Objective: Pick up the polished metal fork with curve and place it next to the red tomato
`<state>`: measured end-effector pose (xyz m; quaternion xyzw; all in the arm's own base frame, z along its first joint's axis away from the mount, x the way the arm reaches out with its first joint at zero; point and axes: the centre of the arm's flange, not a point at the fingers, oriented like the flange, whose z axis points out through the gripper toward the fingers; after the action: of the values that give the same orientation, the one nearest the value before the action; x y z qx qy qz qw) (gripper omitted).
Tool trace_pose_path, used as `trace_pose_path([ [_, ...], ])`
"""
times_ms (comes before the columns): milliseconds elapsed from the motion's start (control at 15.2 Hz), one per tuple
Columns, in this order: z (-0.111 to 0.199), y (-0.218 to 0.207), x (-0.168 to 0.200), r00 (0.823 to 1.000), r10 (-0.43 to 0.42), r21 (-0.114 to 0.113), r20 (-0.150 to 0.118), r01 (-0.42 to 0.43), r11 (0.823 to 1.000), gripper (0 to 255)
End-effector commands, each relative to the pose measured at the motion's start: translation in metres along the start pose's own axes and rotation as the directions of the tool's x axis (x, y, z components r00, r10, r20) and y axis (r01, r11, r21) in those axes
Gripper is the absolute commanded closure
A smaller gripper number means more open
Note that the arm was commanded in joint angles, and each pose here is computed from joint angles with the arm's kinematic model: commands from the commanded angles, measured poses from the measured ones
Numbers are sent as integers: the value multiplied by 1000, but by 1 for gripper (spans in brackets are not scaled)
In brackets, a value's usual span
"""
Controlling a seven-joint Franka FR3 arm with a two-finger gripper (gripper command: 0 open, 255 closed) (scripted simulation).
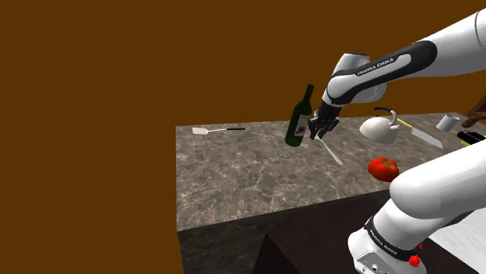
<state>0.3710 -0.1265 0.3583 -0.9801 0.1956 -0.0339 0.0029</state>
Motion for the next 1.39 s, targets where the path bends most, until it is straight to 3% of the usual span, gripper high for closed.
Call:
trace_pose_path([
  [0, -1, 27, -3, 1000, -2, 0, 0, 2, 1000, 255],
  [990, -7, 223, -32, 1000, -2, 0, 0, 2, 1000, 255],
  [1320, 14, 233, -35, 1000, -2, 0, 0, 2, 1000, 255],
])
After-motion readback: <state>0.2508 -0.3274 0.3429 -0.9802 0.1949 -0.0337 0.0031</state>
